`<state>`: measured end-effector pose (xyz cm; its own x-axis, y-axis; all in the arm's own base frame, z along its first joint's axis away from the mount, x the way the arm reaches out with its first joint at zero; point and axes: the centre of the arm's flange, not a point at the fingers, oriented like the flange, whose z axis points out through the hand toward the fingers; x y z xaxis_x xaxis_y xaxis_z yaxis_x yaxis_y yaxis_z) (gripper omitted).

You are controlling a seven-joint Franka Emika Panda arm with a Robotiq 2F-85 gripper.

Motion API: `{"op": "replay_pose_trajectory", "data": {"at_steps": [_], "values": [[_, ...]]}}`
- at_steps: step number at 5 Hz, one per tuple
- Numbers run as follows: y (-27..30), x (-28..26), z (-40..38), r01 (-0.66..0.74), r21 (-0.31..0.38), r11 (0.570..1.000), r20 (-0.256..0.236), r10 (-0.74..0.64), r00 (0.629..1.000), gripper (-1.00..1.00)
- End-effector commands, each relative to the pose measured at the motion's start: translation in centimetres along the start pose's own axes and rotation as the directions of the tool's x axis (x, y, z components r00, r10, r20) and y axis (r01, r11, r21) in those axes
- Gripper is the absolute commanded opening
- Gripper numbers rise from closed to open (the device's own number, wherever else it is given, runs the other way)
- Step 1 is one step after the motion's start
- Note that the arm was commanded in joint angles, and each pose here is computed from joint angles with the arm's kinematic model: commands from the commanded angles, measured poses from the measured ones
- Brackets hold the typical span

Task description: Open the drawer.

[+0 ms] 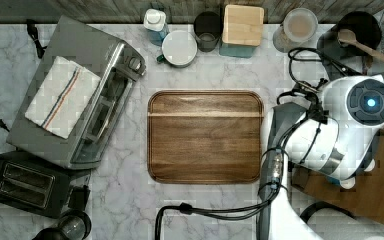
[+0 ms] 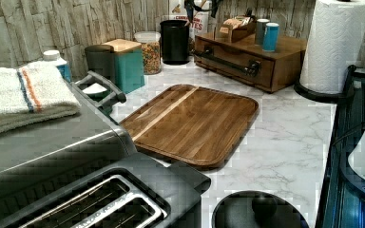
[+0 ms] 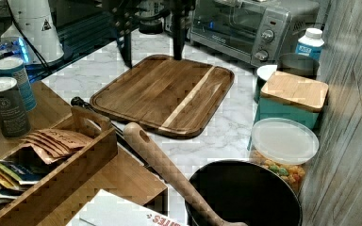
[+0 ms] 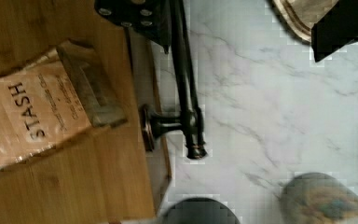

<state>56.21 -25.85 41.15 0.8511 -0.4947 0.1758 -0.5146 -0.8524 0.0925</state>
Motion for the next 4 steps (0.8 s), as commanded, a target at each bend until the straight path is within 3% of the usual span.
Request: {"op": "replay_pose_trajectory", "data": {"at_steps": [1,2,4], "values": [[-3.2,-0.4,5.4,0.168,-0.031,0.985,0.104,-0.164,0.981,1.00],[-3.2,0.7,7.3,0.186,-0.081,0.979,0.158,-0.171,0.972,1.00],[-1.2,1.0,6.9,0.172,-0.214,0.962,0.177,-0.134,0.975,1.00]]}}
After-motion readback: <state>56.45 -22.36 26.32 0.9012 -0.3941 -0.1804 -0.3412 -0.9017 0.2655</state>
